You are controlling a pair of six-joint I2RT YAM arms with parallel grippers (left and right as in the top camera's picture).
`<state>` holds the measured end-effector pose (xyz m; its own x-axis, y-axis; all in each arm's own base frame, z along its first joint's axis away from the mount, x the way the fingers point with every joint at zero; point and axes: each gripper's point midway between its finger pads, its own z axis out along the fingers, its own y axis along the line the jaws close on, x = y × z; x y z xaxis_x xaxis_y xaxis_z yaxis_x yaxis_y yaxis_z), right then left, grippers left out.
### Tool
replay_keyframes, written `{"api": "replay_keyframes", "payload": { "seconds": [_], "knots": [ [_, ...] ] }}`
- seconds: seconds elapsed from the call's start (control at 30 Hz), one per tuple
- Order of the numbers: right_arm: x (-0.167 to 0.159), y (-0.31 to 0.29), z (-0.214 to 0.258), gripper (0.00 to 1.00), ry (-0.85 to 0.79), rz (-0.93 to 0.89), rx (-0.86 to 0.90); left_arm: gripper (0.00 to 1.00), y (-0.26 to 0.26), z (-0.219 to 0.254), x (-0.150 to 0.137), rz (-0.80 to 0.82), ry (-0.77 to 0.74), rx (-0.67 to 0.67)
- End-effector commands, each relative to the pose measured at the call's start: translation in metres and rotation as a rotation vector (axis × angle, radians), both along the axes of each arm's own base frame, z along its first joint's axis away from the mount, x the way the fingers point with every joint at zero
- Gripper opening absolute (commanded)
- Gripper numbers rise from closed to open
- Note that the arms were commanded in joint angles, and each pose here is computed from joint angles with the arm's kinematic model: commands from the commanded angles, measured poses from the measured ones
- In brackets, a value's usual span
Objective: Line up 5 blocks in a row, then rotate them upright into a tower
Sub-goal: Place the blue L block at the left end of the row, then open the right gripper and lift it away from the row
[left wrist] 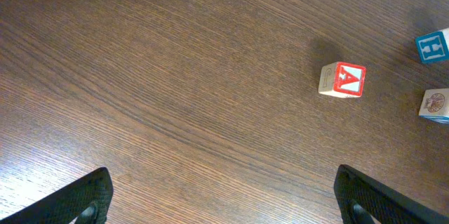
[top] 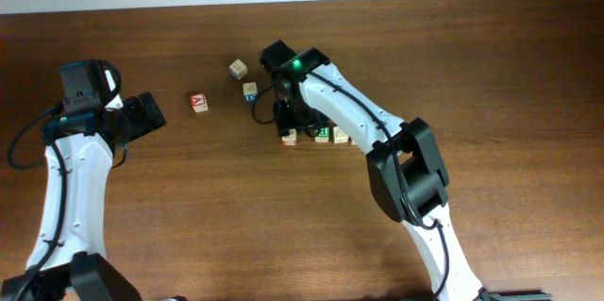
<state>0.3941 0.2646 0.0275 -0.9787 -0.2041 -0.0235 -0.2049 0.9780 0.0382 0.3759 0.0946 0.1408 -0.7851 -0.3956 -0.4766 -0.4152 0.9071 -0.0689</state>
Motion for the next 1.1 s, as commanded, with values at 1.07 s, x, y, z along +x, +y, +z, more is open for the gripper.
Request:
{"api": "replay_keyframes", "payload": {
  "seconds": [1.07],
  "knots": [
    [0.014,-0.087,-0.028,0.66,0.027,-0.074,-0.251,0.99,0.003,0.006,0.002,0.015,-0.014,0.005]
  ]
}}
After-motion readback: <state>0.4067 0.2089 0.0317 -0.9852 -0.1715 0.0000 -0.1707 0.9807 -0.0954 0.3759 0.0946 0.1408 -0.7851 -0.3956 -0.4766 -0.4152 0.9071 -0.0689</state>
